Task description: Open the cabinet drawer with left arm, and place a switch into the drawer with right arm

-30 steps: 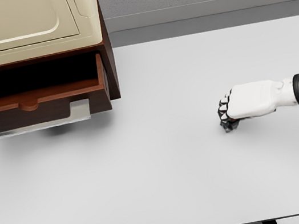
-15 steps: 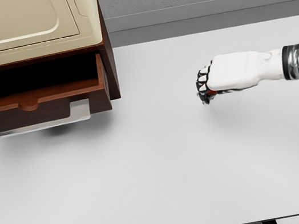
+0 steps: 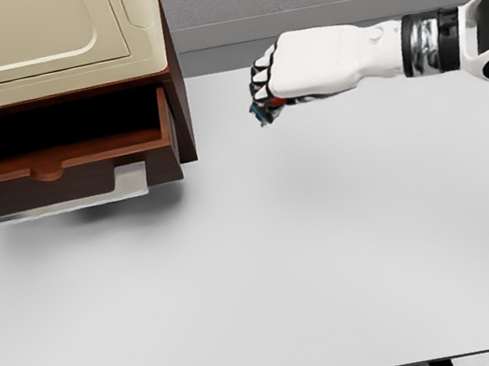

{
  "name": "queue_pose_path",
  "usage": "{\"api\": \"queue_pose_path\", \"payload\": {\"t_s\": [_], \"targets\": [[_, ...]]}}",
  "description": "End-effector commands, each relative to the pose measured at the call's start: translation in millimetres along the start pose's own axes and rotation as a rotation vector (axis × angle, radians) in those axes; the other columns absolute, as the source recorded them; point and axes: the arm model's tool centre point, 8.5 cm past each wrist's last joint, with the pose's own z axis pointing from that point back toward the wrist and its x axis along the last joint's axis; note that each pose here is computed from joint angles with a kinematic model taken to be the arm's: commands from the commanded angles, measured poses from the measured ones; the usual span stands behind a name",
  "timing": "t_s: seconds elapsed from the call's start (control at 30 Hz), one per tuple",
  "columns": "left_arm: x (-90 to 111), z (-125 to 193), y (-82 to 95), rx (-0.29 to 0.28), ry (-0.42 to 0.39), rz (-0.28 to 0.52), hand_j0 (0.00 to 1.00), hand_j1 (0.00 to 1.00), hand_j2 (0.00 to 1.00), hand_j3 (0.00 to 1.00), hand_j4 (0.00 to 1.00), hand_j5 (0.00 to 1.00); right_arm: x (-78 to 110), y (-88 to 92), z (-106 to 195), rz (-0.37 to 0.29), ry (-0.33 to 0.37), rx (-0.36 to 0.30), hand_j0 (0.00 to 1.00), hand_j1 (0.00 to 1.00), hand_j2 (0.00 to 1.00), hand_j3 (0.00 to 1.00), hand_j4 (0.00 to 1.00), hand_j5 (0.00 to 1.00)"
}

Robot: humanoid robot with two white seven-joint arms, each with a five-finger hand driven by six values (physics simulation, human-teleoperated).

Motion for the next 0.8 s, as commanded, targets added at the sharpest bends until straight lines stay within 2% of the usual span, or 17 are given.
{"api": "queue_pose_path", "payload": {"t_s": [0.0,0.3,0.37,0.47,0.77], "targets": [[-0.2,0.0,0.4,0.004,-0.001,0.006,1.00,1.00,1.00,1.00,1.00,1.00,5.5,3.6,-16.8,-0.024,-0.036,-0.002,0.43,0.43,0.43,0.43,0.43,0.43],[-0.2,-0.3,-0.2,0.002,-0.002,0.007,1.00,1.00,1.00,1.00,1.00,1.00,17.1,-38.9,-44.6,0.053,-0.103,-0.055,0.44,0.44,0.44,0.44,0.44,0.44],[0.0,-0.3,-0.2,0.002,-0.003,0.006,1.00,1.00,1.00,1.00,1.00,1.00,17.6,-54.7,-45.8,0.082,-0.111,-0.068,0.44,0.44,0.44,0.44,0.44,0.44],[0.1,0.1,0.0,0.002,-0.002,0.005,1.00,1.00,1.00,1.00,1.00,1.00,18.9,-75.8,-43.6,0.084,-0.137,-0.109,0.44,0.44,0.44,0.44,0.44,0.44],[-0.3,-0.4,-0.6,0.001,-0.003,0.007,1.00,1.00,1.00,1.00,1.00,1.00,46.2,-113.3,-80.3,0.136,-0.238,-0.170,0.44,0.44,0.44,0.44,0.44,0.44]]}}
